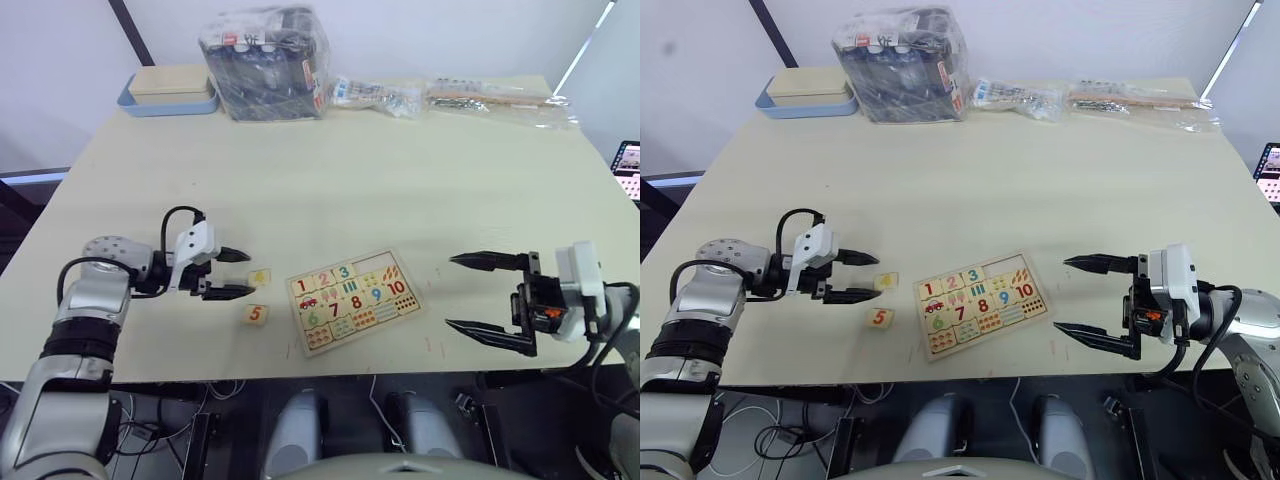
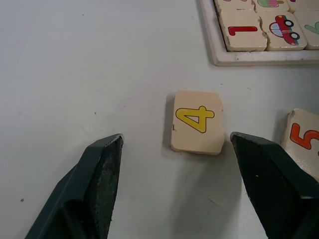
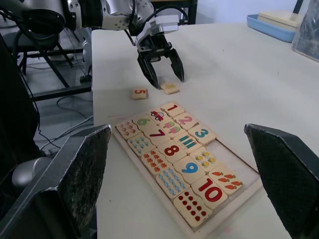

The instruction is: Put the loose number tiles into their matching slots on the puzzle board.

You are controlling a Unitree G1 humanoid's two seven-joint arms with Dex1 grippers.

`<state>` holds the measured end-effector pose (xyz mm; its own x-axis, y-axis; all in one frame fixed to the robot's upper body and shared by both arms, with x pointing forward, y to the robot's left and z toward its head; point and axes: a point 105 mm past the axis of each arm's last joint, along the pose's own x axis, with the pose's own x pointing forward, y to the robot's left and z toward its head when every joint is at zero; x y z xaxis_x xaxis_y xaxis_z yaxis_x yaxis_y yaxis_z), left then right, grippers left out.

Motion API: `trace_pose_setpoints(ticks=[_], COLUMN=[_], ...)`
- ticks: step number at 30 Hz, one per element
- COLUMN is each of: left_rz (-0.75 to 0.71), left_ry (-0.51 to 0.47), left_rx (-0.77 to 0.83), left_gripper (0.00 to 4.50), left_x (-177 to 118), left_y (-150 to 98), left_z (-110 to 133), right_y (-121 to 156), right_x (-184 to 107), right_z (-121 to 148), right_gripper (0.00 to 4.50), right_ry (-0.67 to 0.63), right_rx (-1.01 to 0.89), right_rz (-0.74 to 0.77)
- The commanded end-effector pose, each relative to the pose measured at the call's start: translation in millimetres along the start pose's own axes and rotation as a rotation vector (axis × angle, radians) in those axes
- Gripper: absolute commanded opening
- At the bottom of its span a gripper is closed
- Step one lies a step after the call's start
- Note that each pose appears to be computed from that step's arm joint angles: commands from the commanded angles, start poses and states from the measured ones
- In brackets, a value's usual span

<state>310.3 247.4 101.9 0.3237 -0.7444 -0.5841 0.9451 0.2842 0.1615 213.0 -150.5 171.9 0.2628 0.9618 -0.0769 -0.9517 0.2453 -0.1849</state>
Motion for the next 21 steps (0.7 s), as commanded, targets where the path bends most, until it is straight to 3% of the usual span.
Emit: trace_pose_setpoints(ticks=[1, 15, 16, 18, 21], left_rz=[-0.029, -0.025, -0.026, -0.029, -0.032], left_ry=[-0.01, -0.016, -0.015, -0.013, 0.0], left_rx=[0.045, 0.042, 0.042, 0.042, 0.046], left_gripper=[2.86, 2.86, 2.44, 2.06, 0.95], left_x=[0.9, 1.9, 2.1, 2.4, 1.1], left_y=[-2.4, -5.6, -6.1, -6.8, -7.5], left_z=[9.0, 5.7, 5.0, 4.1, 1.5], right_y=[0.8, -1.7, -2.0, -2.3, -2.0], right_x=[-2.4, -3.3, -3.2, -2.9, -2.6], right_z=[12.0, 8.7, 8.3, 7.6, 6.3], right_gripper=[4.5, 4.5, 4.5, 4.5, 4.5], right_ry=[-0.012, 0.003, 0.005, 0.006, 0.007], right_rx=[-0.067, -0.064, -0.064, -0.064, -0.063], right_rz=[-0.011, -0.011, -0.011, -0.011, -0.012])
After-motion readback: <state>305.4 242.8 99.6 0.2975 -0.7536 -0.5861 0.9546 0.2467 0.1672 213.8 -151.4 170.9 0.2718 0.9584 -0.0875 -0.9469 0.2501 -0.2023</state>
